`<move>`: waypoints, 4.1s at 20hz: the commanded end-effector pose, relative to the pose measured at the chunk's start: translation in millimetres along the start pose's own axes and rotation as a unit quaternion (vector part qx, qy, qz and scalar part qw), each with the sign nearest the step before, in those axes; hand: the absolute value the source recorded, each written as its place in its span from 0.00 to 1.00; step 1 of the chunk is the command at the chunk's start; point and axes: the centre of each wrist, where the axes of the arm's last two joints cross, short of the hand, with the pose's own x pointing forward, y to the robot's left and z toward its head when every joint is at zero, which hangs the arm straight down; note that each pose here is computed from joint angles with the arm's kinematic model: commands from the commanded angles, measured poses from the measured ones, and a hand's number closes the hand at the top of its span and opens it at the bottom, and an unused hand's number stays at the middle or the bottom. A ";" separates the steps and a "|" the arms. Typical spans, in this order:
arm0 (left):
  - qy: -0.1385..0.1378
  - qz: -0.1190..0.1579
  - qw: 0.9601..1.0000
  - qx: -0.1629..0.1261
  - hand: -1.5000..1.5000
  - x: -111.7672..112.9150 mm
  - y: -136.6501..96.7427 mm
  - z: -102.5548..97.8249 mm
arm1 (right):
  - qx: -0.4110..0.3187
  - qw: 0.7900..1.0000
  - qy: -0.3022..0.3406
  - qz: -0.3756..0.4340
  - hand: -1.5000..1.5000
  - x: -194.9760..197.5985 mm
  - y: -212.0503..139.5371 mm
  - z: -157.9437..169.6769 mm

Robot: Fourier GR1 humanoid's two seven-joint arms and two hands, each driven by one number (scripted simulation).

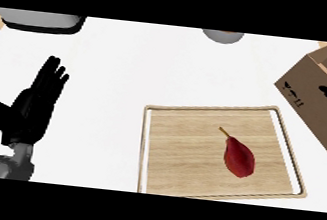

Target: Pick the pear from the tray and place it in the cardboard box

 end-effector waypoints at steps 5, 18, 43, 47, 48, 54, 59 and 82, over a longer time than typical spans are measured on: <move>0.003 0.002 1.000 -0.001 0.50 4.1 -1.6 -14.2 | 0.043 0.998 -0.019 -0.030 0.00 50.1 31.0 -14.6; -0.003 -0.005 1.000 -0.001 0.50 6.5 1.1 3.3 | 0.061 0.997 0.039 -0.025 0.00 58.4 63.9 -38.7; -0.004 0.002 1.000 -0.001 0.50 8.8 -2.0 7.6 | 0.041 0.996 0.076 0.008 0.00 26.9 115.1 -62.3; 0.000 0.010 1.000 -0.002 0.50 -1.1 6.3 -9.2 | 0.043 0.996 0.071 0.009 0.00 44.0 127.6 -60.5; -0.010 -0.003 1.000 0.006 0.50 11.8 2.0 5.6 | 0.043 0.996 0.073 0.003 0.00 39.4 139.6 -69.3; 0.003 -0.002 1.000 -0.003 0.50 -6.3 -8.2 -1.7 | 0.062 0.996 0.071 0.004 0.00 25.2 154.9 -78.8; 0.006 0.002 1.000 0.005 0.50 -13.2 2.0 -13.5 | 0.064 0.996 0.068 0.010 0.00 26.6 157.3 -74.7; -0.006 0.005 1.000 0.004 0.50 5.0 -14.8 -1.1 | 0.067 0.995 0.031 0.071 1.00 27.4 172.4 -92.7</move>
